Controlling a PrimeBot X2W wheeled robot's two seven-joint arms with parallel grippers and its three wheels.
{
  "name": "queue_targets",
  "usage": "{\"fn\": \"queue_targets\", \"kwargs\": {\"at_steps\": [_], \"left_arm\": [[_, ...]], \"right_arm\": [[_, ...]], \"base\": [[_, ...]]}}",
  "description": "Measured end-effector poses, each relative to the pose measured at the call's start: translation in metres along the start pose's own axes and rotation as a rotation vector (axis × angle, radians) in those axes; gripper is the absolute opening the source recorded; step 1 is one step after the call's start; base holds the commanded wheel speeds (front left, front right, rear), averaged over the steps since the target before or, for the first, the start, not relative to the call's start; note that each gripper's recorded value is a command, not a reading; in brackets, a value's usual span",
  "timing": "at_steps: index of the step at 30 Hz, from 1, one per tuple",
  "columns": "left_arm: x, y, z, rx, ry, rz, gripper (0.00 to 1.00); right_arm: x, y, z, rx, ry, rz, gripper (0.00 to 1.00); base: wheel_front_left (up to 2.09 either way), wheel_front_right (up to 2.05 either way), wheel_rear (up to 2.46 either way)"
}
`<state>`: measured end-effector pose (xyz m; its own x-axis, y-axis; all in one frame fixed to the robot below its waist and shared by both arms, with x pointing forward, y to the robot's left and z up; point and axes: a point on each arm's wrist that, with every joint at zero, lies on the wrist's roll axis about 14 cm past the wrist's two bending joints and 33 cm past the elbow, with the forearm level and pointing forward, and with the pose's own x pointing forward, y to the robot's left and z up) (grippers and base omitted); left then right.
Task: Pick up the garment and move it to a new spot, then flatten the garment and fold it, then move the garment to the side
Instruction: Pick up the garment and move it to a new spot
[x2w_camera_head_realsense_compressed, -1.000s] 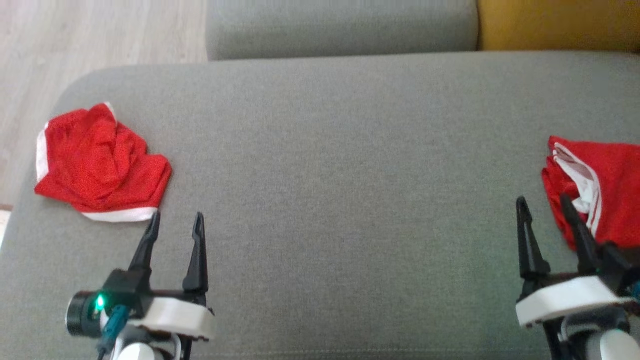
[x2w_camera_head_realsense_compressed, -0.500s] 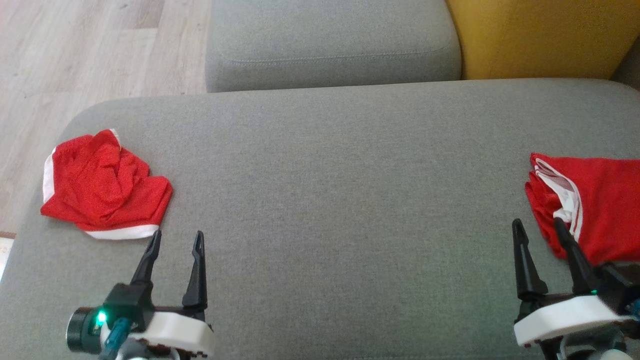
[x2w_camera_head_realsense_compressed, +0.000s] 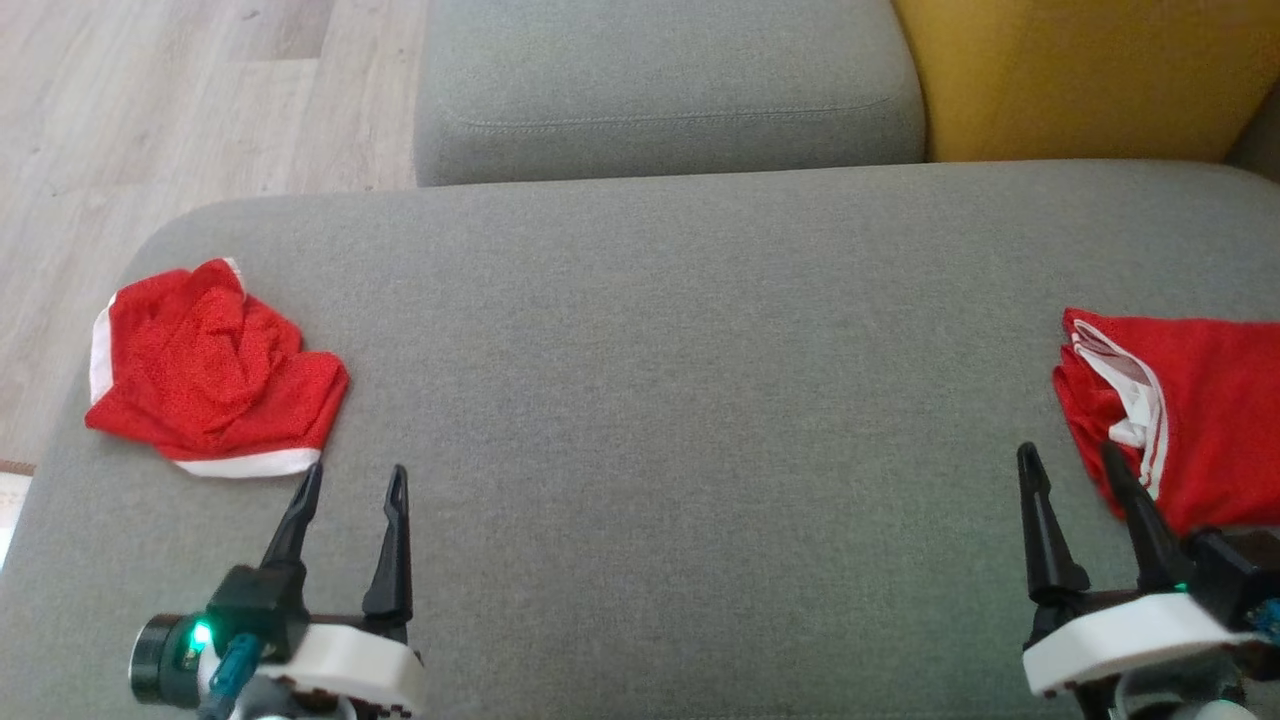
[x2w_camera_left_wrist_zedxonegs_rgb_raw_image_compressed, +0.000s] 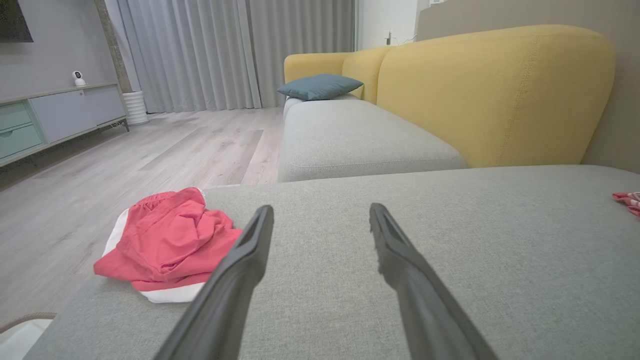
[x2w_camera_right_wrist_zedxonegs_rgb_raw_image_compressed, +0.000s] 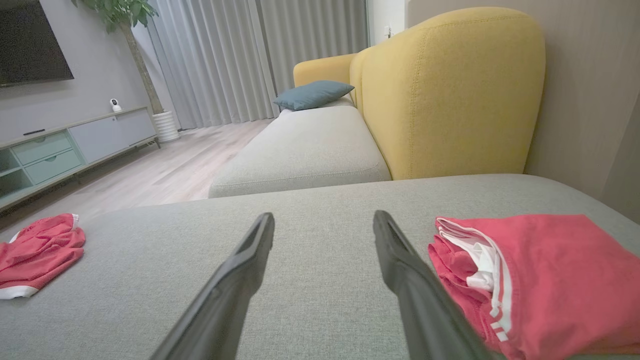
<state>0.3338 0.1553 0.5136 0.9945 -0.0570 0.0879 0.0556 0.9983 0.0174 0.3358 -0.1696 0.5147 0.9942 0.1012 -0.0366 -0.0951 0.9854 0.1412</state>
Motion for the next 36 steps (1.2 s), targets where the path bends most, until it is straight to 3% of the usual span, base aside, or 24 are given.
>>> {"fn": "queue_targets", "kwargs": {"at_steps": [11,19,30,36], "left_arm": [[-0.009,0.018,-0.002,0.01,0.01,0.055,1.0],[-0.018,0.055,0.009,0.026,-0.02,0.165,1.0],[-0.068,0.11,0.005,0.03,0.001,0.375,1.0],[-0.073,0.125,-0.002,0.029,0.034,0.43,1.0]], "right_arm": [[0.01,0.016,-0.012,-0.004,0.047,0.055,1.0],[0.032,0.064,-0.011,-0.015,0.06,0.207,1.0],[0.049,0.141,-0.017,-0.025,0.088,0.442,1.0],[0.056,0.15,-0.027,-0.027,0.122,0.471,1.0]], "base": [[0.0,0.0,0.0],[0.0,0.0,0.0],[0.0,0.0,0.0],[0.0,0.0,0.0]]}}
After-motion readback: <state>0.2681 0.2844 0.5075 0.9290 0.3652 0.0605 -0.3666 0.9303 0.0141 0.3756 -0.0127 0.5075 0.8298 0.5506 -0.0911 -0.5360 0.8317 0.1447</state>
